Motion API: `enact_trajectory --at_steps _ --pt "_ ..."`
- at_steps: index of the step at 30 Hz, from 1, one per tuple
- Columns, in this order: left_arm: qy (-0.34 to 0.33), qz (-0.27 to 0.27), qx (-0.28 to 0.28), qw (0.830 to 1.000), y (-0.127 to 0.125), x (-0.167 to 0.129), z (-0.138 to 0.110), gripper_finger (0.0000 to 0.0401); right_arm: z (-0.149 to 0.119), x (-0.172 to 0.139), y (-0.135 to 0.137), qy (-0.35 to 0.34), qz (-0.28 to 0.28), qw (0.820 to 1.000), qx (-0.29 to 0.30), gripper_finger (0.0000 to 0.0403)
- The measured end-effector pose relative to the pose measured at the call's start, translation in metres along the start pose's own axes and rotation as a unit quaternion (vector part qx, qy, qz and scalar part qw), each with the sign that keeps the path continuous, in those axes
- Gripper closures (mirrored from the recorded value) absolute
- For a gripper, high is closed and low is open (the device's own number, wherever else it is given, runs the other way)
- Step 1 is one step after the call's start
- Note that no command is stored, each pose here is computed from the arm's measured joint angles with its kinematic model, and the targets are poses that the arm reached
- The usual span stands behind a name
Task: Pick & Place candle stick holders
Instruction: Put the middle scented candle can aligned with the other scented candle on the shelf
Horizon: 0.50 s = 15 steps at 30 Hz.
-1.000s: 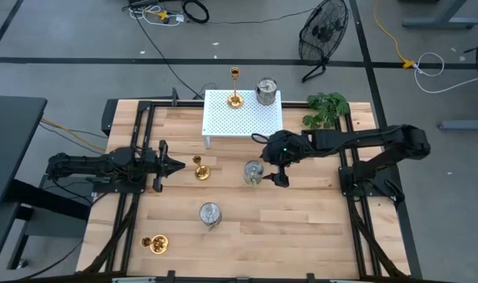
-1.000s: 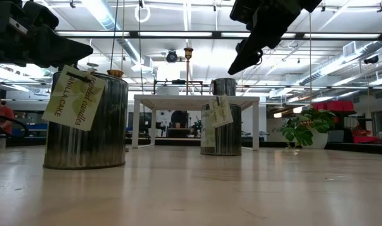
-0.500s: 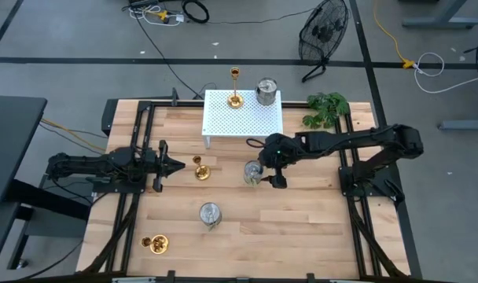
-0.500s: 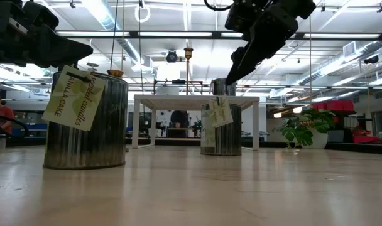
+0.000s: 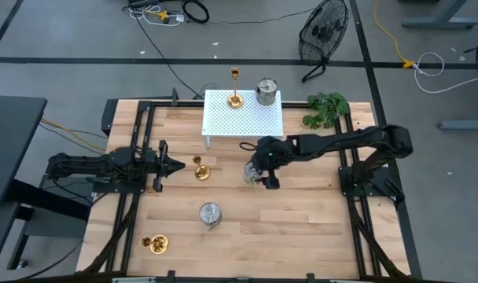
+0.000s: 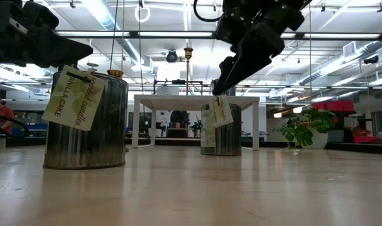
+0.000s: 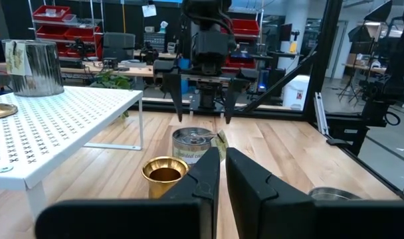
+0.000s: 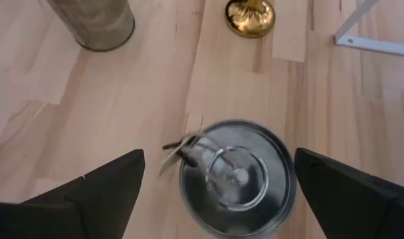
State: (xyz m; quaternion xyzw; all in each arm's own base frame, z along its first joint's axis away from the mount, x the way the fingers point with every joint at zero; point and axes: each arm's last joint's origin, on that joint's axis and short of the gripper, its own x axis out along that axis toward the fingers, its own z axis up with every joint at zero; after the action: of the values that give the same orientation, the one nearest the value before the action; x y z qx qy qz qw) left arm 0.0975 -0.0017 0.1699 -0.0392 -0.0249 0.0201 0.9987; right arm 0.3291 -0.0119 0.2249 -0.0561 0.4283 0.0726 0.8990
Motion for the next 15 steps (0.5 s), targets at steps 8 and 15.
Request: enact_trajectory --at_steps 8,15 --pt "0.000 0.000 0.000 1.000 0.000 0.000 0.000 0.0369 -0.002 0.011 -0.008 0.001 -0.007 1.000 0.009 0.0011" --pt "0.000 0.000 0.000 1.000 0.000 0.000 0.000 0.0369 -0.005 0.008 -0.018 0.008 -0.015 1.000 0.023 0.0011"
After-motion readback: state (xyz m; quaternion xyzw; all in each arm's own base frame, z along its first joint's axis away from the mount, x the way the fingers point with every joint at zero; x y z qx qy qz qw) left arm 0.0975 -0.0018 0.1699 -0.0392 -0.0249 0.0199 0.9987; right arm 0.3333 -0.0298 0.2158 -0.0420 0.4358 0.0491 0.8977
